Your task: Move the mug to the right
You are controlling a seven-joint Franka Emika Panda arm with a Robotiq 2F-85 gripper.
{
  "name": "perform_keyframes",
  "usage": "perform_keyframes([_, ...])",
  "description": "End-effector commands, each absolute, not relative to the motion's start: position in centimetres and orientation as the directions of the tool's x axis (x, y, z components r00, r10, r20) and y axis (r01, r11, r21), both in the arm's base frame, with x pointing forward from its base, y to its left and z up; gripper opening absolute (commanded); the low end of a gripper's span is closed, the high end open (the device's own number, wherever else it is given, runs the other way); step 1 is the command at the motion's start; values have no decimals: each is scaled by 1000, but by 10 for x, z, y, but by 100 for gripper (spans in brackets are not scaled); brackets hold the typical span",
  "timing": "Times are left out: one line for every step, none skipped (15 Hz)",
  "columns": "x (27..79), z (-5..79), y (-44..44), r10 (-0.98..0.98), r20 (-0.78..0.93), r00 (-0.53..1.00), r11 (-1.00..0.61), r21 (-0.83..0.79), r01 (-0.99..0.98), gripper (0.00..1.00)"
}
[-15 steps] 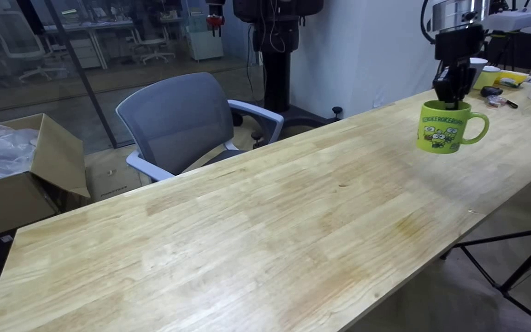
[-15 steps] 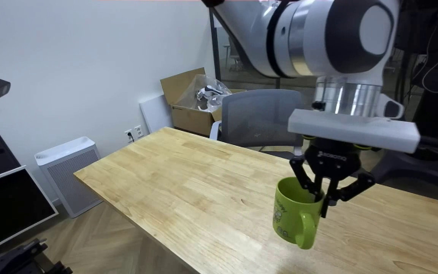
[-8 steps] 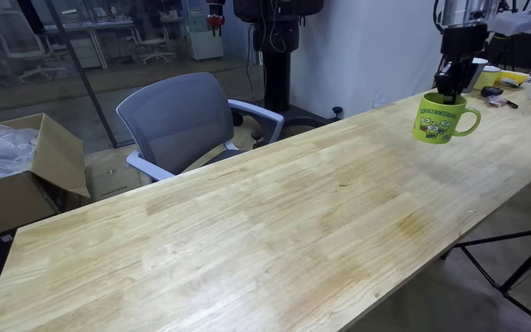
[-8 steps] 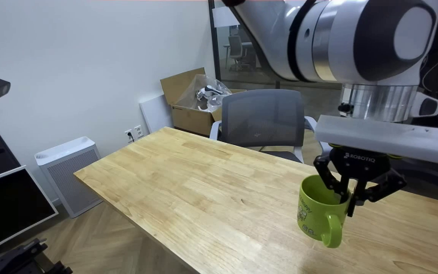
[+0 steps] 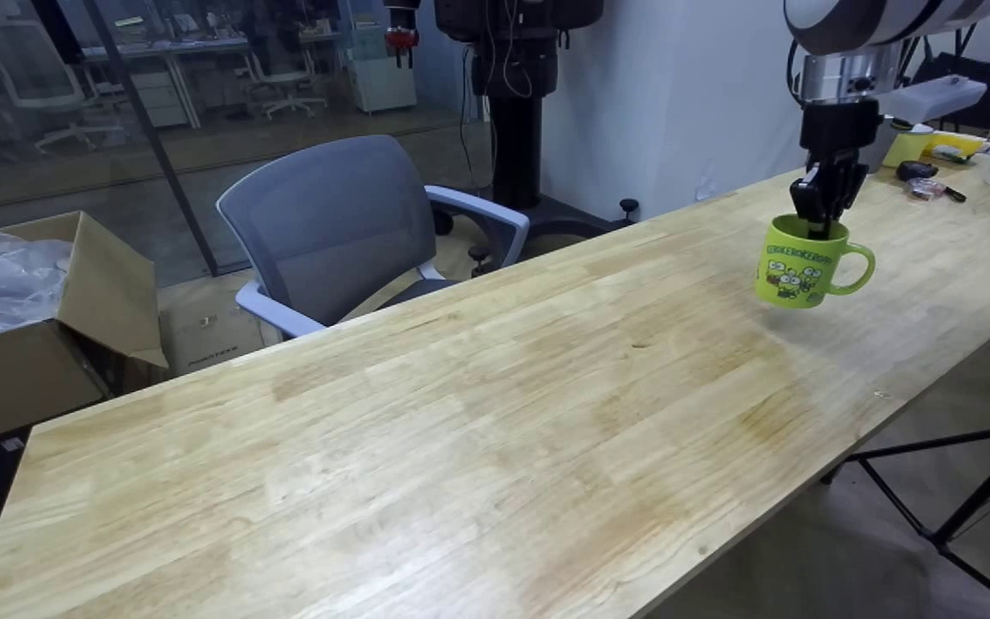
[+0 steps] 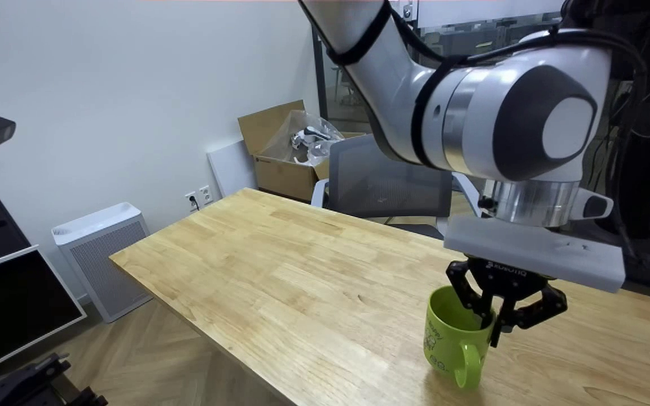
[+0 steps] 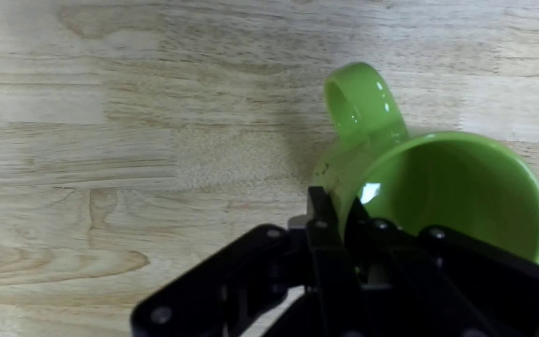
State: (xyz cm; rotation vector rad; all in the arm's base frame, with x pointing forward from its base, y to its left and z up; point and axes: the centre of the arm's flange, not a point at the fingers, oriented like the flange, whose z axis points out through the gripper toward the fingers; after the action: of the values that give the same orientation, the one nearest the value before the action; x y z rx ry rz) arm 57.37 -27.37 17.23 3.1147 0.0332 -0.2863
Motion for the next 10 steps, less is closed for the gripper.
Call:
perform_keyframes([573,166,-272,-13,-175,985,-999,33,-7,3])
perform_keyframes([572,163,-272,-13,-171,985,-999,37,-7,3])
perform_keyframes([572,159,-273,-12,-174,985,-999,39,-6,3])
perform_keyframes([571,156,-273,-14,-173,985,-999,43,-6,3])
perform_keyframes([570,153,-273,-15,-176,984,-999,45,-8,3])
perform_keyframes([569,150,-274,-17,-178,984,-999,48,-9,3])
perform_keyframes([569,148,-274,-19,-179,984,-999,52,-10,3])
perform_keyframes([568,145,-275,-20,-181,983,-999,54,-10,3])
perform_keyframes([567,143,-275,-21,-183,983,-998,54,-11,3])
perform_keyframes([567,142,-276,-22,-185,982,-998,55,-12,3])
